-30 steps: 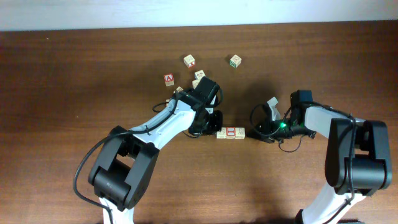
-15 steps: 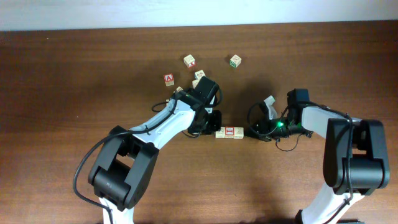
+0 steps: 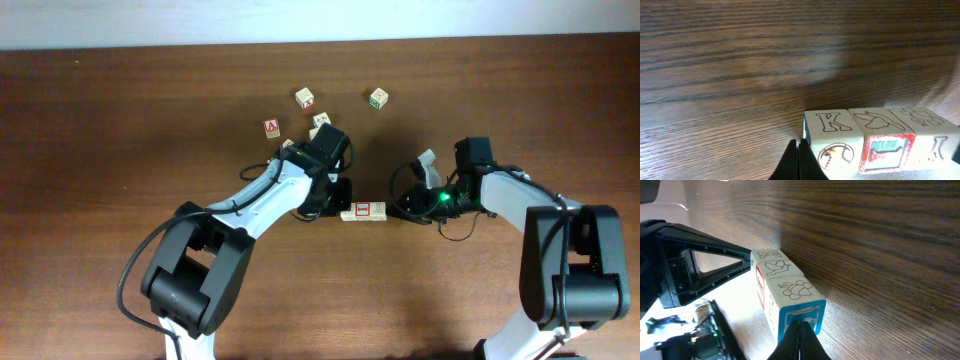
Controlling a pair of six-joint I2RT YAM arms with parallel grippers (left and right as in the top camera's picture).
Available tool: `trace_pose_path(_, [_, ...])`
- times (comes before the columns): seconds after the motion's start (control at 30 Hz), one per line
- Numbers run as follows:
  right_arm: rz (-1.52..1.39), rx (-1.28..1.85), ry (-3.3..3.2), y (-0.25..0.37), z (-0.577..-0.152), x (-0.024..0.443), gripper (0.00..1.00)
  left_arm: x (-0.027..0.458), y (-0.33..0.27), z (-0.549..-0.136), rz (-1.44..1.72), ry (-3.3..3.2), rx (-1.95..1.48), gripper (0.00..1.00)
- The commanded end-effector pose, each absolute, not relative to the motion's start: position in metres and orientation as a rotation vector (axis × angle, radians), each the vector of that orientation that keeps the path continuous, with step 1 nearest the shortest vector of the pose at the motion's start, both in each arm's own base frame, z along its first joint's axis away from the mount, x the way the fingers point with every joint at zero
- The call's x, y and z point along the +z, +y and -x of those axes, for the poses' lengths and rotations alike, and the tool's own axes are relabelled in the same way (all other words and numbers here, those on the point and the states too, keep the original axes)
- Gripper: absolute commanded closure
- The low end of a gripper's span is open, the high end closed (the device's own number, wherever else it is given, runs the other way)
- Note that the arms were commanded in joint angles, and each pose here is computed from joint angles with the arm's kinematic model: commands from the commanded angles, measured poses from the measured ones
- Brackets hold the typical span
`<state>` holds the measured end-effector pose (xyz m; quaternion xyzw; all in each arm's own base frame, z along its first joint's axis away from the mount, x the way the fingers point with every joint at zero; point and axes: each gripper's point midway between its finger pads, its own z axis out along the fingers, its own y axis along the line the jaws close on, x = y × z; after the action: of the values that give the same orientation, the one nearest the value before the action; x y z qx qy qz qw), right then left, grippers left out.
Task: Rotate 3 blocks
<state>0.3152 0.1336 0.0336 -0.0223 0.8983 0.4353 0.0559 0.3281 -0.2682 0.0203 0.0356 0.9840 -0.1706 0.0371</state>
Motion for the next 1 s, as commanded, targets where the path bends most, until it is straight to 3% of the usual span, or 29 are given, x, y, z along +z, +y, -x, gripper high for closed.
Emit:
trace_pose_path(0.0, [0.145, 1.329, 2.727, 0.155, -0.307, 0.047, 0.96, 0.040, -0.288, -0.321, -0.147, 2.995, -0.676, 1.00])
trace_pose_path(0.97, [0.264, 1.284, 2.715, 0.212, -0.309, 0.067, 0.96, 0.040, -0.290, -0.320, -0.151, 2.997, -0.688, 1.00])
